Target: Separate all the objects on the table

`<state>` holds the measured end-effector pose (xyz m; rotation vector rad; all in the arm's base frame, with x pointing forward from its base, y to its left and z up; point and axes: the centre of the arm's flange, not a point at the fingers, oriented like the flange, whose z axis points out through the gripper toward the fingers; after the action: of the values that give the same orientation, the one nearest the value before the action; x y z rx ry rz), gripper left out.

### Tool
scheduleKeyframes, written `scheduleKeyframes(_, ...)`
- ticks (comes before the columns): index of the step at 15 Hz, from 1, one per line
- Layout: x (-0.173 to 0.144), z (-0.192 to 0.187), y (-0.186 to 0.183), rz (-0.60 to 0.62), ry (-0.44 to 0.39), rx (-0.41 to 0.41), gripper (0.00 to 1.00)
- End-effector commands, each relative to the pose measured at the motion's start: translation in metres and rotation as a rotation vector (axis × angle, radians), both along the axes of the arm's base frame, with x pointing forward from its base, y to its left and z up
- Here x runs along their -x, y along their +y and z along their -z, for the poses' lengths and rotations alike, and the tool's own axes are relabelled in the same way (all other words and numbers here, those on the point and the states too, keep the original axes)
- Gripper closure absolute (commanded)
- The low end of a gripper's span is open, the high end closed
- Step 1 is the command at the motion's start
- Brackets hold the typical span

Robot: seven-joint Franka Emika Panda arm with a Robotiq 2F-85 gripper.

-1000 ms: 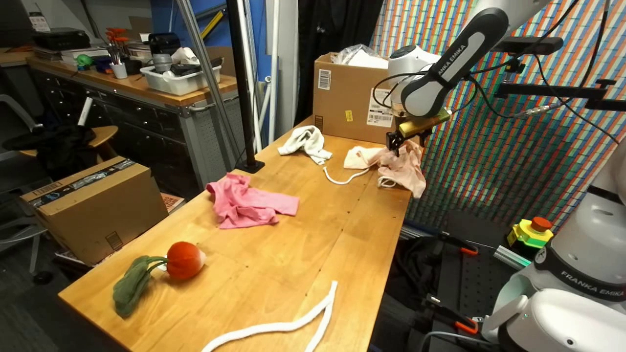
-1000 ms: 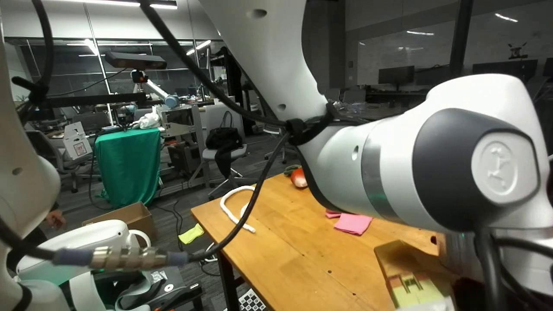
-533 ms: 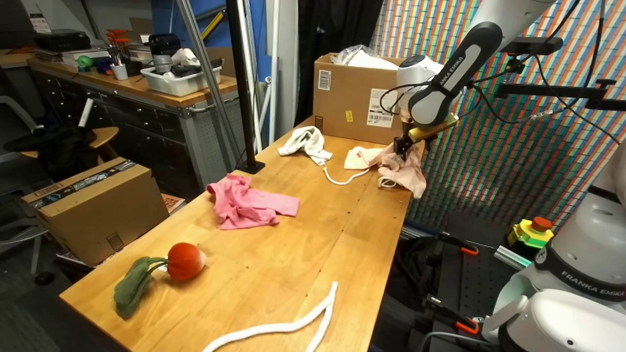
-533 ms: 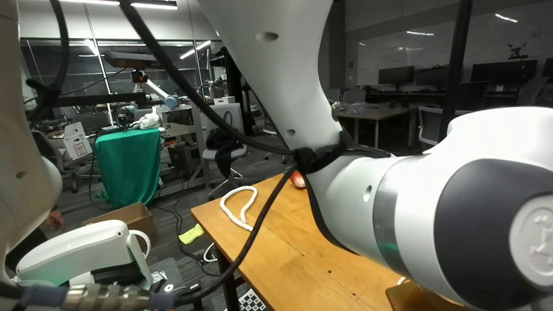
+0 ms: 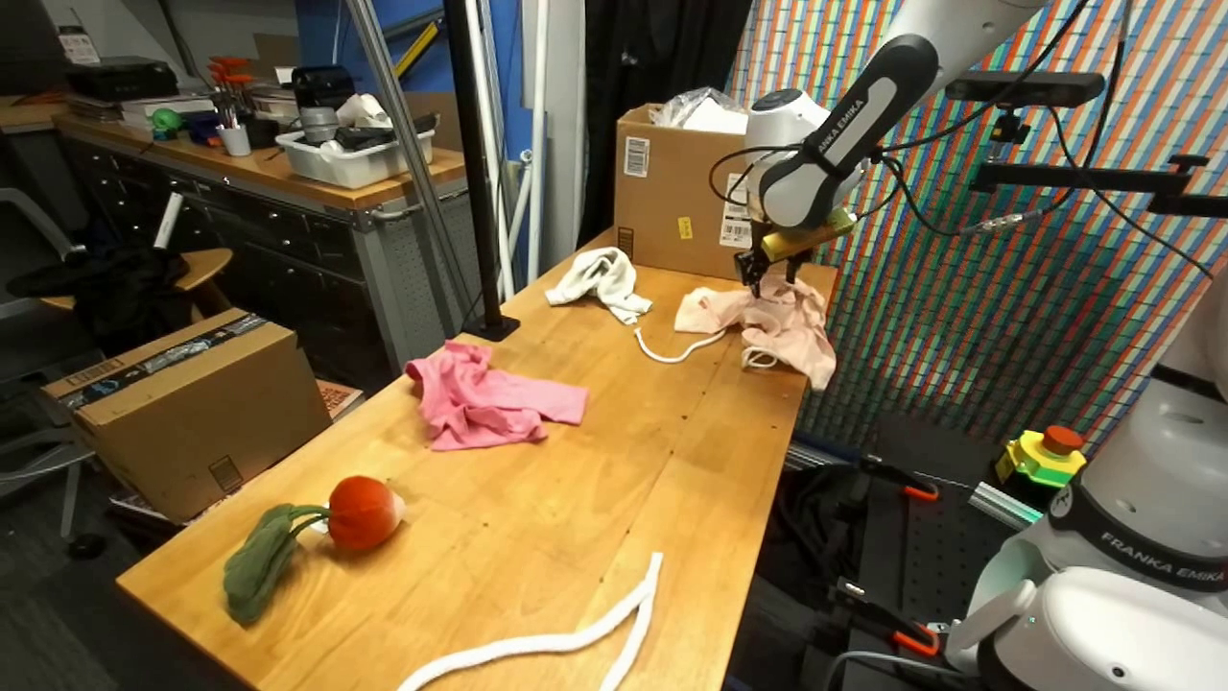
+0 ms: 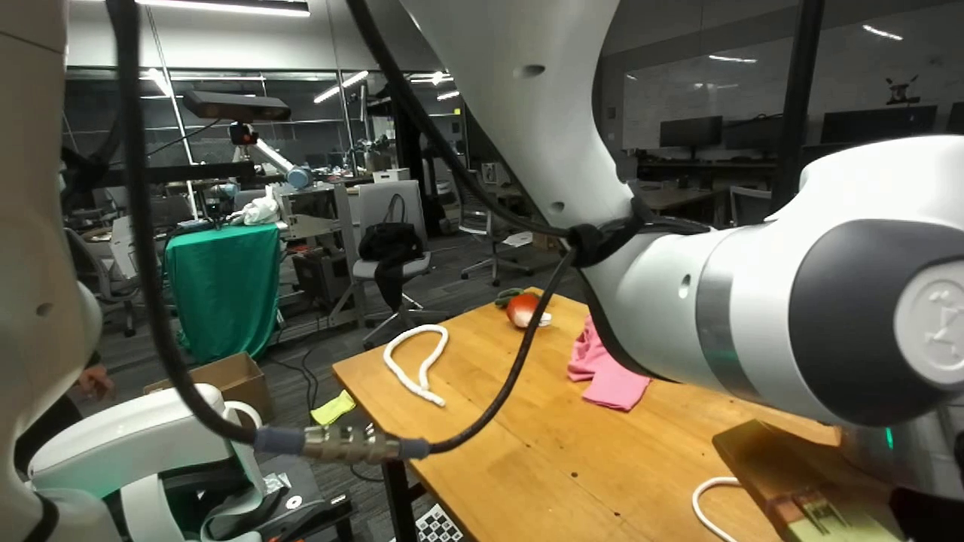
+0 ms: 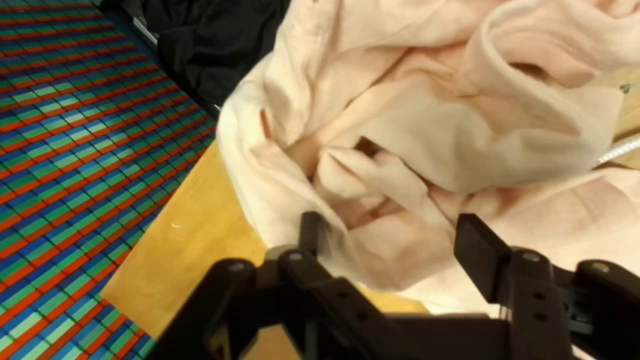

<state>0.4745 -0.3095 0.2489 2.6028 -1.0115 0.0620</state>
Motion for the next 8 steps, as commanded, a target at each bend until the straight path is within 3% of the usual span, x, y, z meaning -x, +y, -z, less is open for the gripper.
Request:
scheduleKeyframes(1,-0.016,0.000,-0.009,-0.016,-0.006,-0.003,0.58)
scheduleKeyframes(6,-0.015,0.013,-0.012,-0.014,0.018,-0.016,0.95)
scheduleKeyframes(8,-0.013,0.018,-0.013,-0.013,0.028,-0.021,0.99)
